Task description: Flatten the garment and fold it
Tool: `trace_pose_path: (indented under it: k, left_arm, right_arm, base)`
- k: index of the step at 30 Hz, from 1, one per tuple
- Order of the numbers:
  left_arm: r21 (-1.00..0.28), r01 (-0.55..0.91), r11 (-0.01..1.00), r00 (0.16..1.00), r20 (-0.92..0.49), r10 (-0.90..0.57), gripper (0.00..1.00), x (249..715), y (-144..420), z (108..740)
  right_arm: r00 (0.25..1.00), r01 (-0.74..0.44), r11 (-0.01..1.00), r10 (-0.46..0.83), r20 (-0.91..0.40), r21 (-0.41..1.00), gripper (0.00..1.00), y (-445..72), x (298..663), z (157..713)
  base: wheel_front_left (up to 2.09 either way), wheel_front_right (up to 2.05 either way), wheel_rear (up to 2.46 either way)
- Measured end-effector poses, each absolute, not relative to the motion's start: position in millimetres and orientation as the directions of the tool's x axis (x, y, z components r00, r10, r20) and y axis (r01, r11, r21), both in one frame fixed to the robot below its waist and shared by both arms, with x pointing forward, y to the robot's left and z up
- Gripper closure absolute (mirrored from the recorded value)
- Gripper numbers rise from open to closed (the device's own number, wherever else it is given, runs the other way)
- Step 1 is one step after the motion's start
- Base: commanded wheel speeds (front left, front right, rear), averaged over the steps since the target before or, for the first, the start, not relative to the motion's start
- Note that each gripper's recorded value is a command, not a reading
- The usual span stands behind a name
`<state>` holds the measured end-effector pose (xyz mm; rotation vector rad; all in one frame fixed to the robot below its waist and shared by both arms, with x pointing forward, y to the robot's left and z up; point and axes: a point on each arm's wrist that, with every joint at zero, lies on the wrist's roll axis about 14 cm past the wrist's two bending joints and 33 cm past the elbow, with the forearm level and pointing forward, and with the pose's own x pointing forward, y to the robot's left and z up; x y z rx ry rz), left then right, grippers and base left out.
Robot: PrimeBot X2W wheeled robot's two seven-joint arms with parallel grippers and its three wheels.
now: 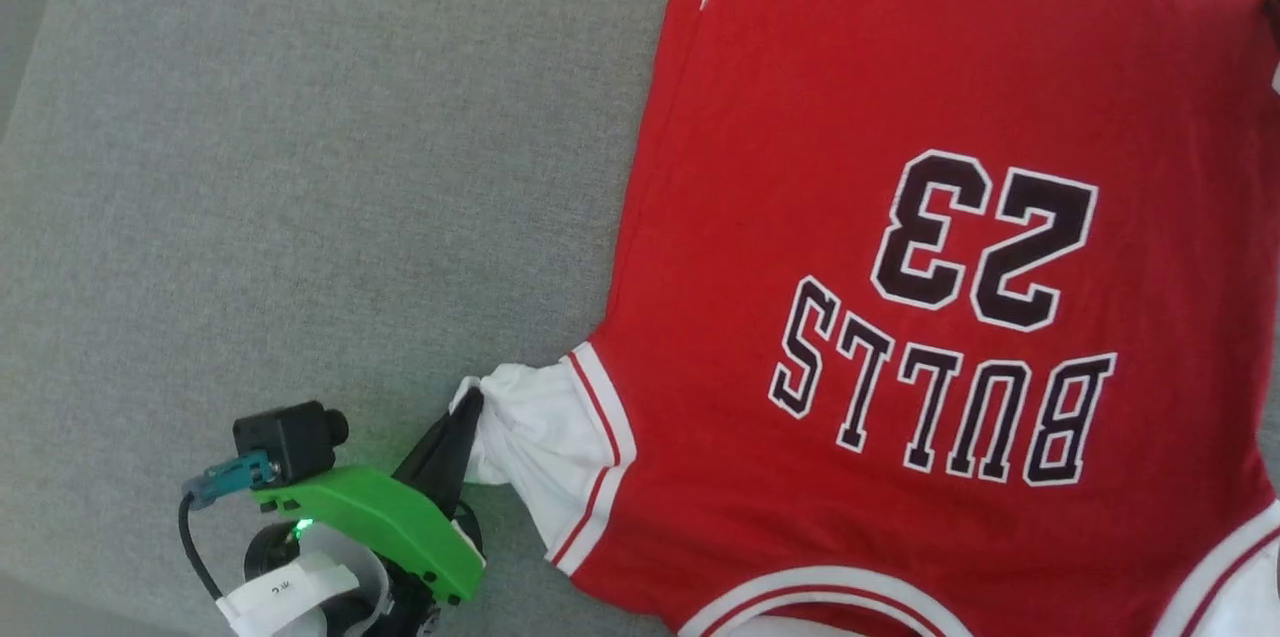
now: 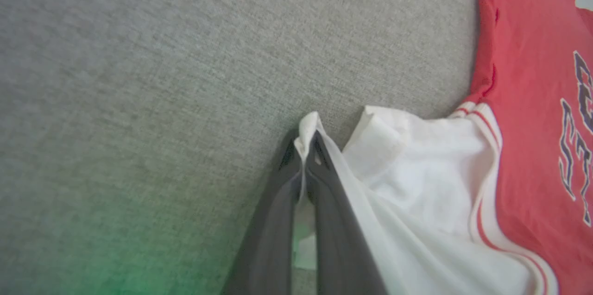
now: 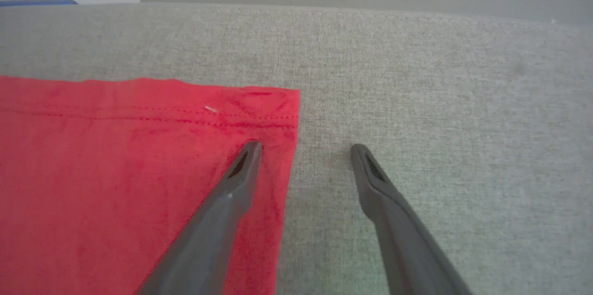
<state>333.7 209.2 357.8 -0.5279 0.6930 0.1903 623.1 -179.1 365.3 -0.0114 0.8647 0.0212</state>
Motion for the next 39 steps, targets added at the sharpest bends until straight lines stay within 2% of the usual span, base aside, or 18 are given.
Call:
trace_pose_path:
  k: [2, 3, 4, 7, 9, 12, 16, 22, 25, 26, 30, 35, 39]
  left_arm:
    - [-0.397, -0.339, 0.853, 0.757, -0.653, -0.003, 1.0, 334.4, 209.9, 357.0]
    - [-0.397, -0.341, 0.852, 0.757, -0.653, -0.002, 1.0, 334.5, 210.2, 356.9]
    - [-0.397, -0.343, 0.851, 0.758, -0.652, 0.001, 1.0, 334.6, 210.3, 356.8]
    - [-0.4, -0.346, 0.849, 0.762, -0.648, 0.005, 1.0, 334.6, 210.4, 358.0]
    - [-0.402, -0.347, 0.847, 0.765, -0.644, 0.007, 1.0, 334.3, 210.6, 359.2]
    - [-0.408, -0.345, 0.845, 0.772, -0.636, 0.008, 1.0, 334.0, 210.9, 362.1]
    - [-0.412, -0.345, 0.843, 0.782, -0.623, 0.016, 1.0, 332.6, 211.9, 368.5]
    - [-0.41, -0.346, 0.844, 0.777, -0.63, 0.012, 1.0, 314.1, 211.2, 375.7]
    - [-0.412, -0.349, 0.842, 0.774, -0.633, 0.011, 1.0, 301.6, 210.6, 379.2]
    - [-0.414, -0.345, 0.843, 0.772, -0.636, 0.004, 1.0, 289.1, 209.3, 383.0]
    - [-0.419, -0.329, 0.846, 0.779, -0.627, -0.008, 1.0, 279.6, 206.4, 389.1]
    - [-0.442, -0.283, 0.851, 0.8, -0.598, -0.045, 1.0, 281.3, 196.6, 398.9]
    - [-0.454, -0.232, 0.86, 0.813, -0.576, -0.085, 1.0, 288.5, 186.0, 406.2]
  right_arm:
    - [0.614, -0.018, 1.0, 0.006, -0.789, -0.006, 0.0, -177.4, 621.4, 357.6]
    - [0.601, -0.011, 1.0, 0.002, -0.799, -0.006, 0.5, -176.8, 622.5, 357.6]
    - [0.589, -0.008, 1.0, 0.0, -0.808, -0.006, 0.58, -175.1, 622.7, 357.5]
    - [0.596, -0.001, 1.0, 0.007, -0.803, 0.008, 1.0, -169.0, 623.5, 362.5]
    - [0.639, -0.002, 1.0, 0.009, -0.769, 0.01, 1.0, -167.3, 624.5, 368.6]
    - [0.743, 0.008, 0.999, 0.02, -0.669, 0.038, 1.0, -163.6, 624.1, 381.6]
    - [0.884, 0.001, 0.998, 0.03, -0.466, 0.068, 1.0, -158.1, 617.0, 409.6]
    - [0.972, 0.058, 0.993, -0.032, -0.233, 0.106, 1.0, -183.0, 577.9, 440.8]
    - [0.978, 0.107, 0.987, -0.083, -0.193, 0.118, 1.0, -202.8, 547.9, 447.8]
    - [0.969, 0.157, 0.983, -0.134, -0.208, 0.097, 1.0, -226.5, 510.2, 448.1]
    - [0.942, 0.215, 0.975, -0.191, -0.276, 0.059, 1.0, -255.5, 461.6, 441.7]
    - [0.867, 0.295, 0.952, -0.233, -0.44, 0.077, 1.0, -283.6, 399.9, 415.9]
    - [0.759, 0.345, 0.936, -0.235, -0.607, 0.069, 1.0, -296.0, 350.6, 386.9]
  base:
    - [0.0, 0.0, 0.0]
    - [0.0, 0.0, 0.0]
    - [0.0, 0.0, 0.0]
    - [0.0, 0.0, 0.0]
    - [0.0, 0.0, 0.0]
    - [0.0, 0.0, 0.0]
    - [0.0, 0.0, 0.0]
    - [0.0, 0.0, 0.0]
    - [0.0, 0.0, 0.0]
    - [0.0, 0.0, 0.0]
    - [0.0, 0.0, 0.0]
    - [0.0, 0.0, 0.0]
    - [0.0, 0.0, 0.0]
